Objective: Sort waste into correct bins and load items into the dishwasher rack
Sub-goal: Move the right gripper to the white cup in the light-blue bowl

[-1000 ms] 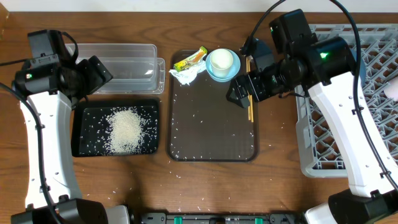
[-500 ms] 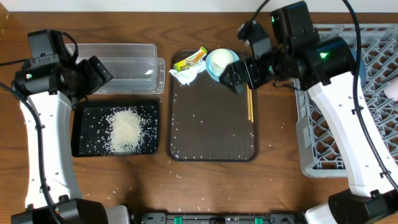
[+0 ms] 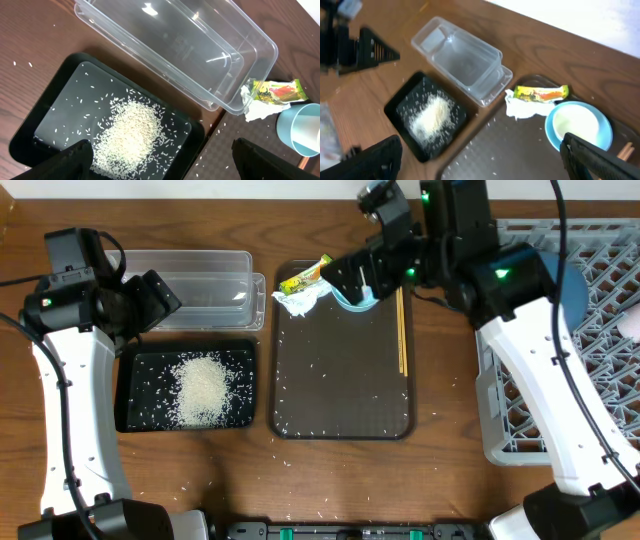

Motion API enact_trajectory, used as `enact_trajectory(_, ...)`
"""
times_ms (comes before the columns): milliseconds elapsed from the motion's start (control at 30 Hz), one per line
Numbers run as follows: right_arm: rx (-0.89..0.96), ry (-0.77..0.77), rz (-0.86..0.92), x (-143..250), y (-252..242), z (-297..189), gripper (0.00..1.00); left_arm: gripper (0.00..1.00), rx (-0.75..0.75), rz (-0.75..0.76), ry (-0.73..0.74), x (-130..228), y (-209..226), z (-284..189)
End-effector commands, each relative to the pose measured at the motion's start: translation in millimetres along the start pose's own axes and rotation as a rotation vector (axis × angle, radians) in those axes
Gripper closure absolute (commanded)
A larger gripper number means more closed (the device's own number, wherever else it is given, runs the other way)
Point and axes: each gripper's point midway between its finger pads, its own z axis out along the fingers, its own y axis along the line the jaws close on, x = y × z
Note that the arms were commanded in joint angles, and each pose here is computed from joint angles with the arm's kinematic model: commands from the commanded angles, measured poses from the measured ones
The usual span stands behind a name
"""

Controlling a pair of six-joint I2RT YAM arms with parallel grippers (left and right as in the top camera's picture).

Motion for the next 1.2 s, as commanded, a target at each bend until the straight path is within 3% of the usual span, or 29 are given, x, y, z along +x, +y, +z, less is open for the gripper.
enact_trajectory(0,0.104,0.031,0.132,9,-30,27,0.01,0.08,0.002,0.005,-0.021,-6,-1,-6)
enact_trajectory(133,0.139,0.056,0.196,17,-57,60,0.01,0.08,0.002,0.005,-0.021,-6,-1,-6)
enact_trajectory(433,0.183,0.155,0.306,33,-108,113,0.12,0.08,0.002,0.005,-0.021,-6,-1,-6)
enact_trajectory(600,0.346,0.188,0.253,50,-129,132,0.18,0.08,0.002,0.005,-0.021,-6,-1,-6)
enact_trajectory(767,0.467,0.193,0.172,55,-131,144,0.37,0.08,0.002,0.005,-0.021,-6,-1,-6)
enact_trajectory(1167,0.567,0.248,0.155,86,-143,178,0.46,0.08,0.002,0.005,-0.021,-6,-1,-6)
